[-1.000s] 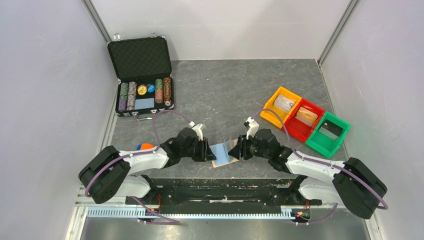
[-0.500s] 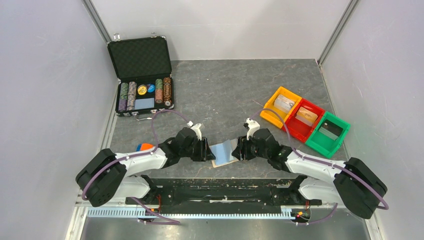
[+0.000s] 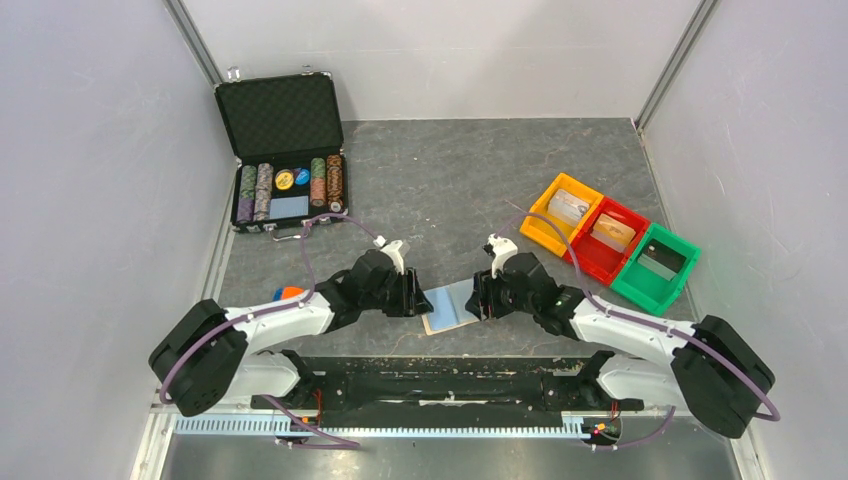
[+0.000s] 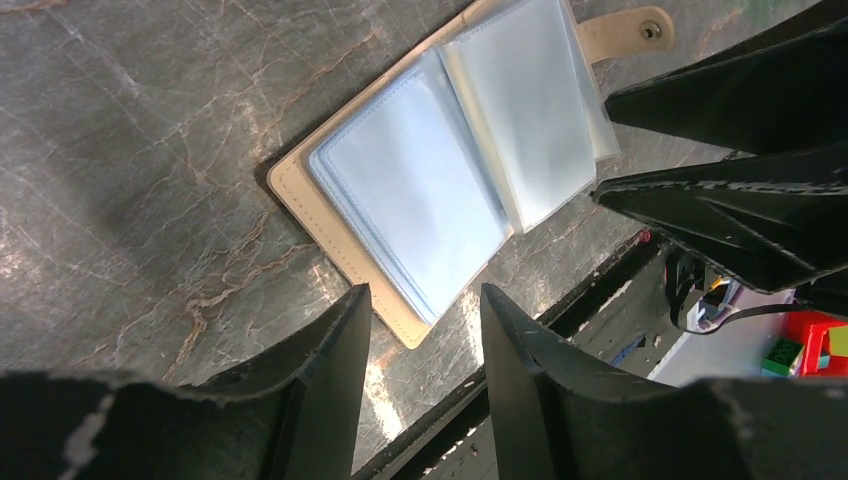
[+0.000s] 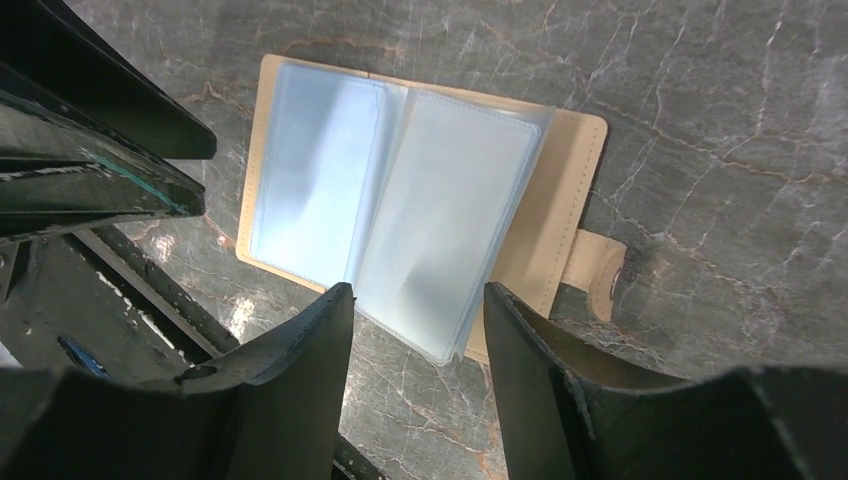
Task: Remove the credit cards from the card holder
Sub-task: Remove the credit card from the card holder.
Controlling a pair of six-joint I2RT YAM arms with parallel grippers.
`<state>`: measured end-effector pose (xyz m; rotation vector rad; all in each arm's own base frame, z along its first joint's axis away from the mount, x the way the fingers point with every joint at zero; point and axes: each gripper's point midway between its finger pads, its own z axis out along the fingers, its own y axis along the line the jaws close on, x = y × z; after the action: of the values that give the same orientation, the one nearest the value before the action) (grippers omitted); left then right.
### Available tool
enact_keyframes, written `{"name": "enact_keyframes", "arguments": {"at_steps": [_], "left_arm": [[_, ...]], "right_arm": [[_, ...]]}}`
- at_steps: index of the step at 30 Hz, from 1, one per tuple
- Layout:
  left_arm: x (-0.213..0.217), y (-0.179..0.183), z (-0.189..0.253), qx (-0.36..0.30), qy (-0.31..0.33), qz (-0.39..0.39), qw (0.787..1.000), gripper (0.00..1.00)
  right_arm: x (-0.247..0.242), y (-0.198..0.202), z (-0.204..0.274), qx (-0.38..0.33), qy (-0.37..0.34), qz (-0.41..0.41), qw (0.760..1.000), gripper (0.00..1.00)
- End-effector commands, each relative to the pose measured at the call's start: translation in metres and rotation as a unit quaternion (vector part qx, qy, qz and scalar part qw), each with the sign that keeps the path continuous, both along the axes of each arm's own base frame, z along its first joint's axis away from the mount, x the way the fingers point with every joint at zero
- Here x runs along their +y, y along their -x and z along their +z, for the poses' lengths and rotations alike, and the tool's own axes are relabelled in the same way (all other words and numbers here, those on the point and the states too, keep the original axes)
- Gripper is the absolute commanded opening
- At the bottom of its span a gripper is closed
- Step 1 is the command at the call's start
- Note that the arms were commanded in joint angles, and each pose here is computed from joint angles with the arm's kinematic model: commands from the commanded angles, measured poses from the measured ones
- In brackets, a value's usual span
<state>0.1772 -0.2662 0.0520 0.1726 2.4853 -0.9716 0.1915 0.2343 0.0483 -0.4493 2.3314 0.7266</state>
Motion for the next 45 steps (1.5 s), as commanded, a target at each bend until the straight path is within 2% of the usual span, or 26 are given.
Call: {"name": "enact_keyframes", "arguments": {"at_steps": [1,14,26,35,45], "left_arm": [[-0.001,-0.009,0.007,-0.024,-0.003,0.000,1.000,0.50],[-0.013,-0.010,0.005,-0.022,0.010,-0.024,0.999,0.37],[-0.009,-0.005,-0.021,-0.005,-0.004,-0.025,1.000,0.29],[-0.002,0.000,-0.030,0.000,-0.013,-0.021,1.000,0.28],[-0.003,0.000,-0.028,0.000,-0.009,-0.021,1.000,0.29]], "right_arm": [[0.002,-0.017,0.027,-0.045,-0.006,-0.016,0.999,0.54],[0.010,-0.021,0.030,-0.040,-0.021,-0.020,0.999,0.52],[0.016,-0.017,0.001,-0.010,-0.019,-0.013,1.000,0.51],[0.002,-0.015,-0.019,0.003,0.017,-0.033,0.999,0.52],[0.004,-0.009,-0.026,0.021,0.016,-0.027,0.999,0.53]]}}
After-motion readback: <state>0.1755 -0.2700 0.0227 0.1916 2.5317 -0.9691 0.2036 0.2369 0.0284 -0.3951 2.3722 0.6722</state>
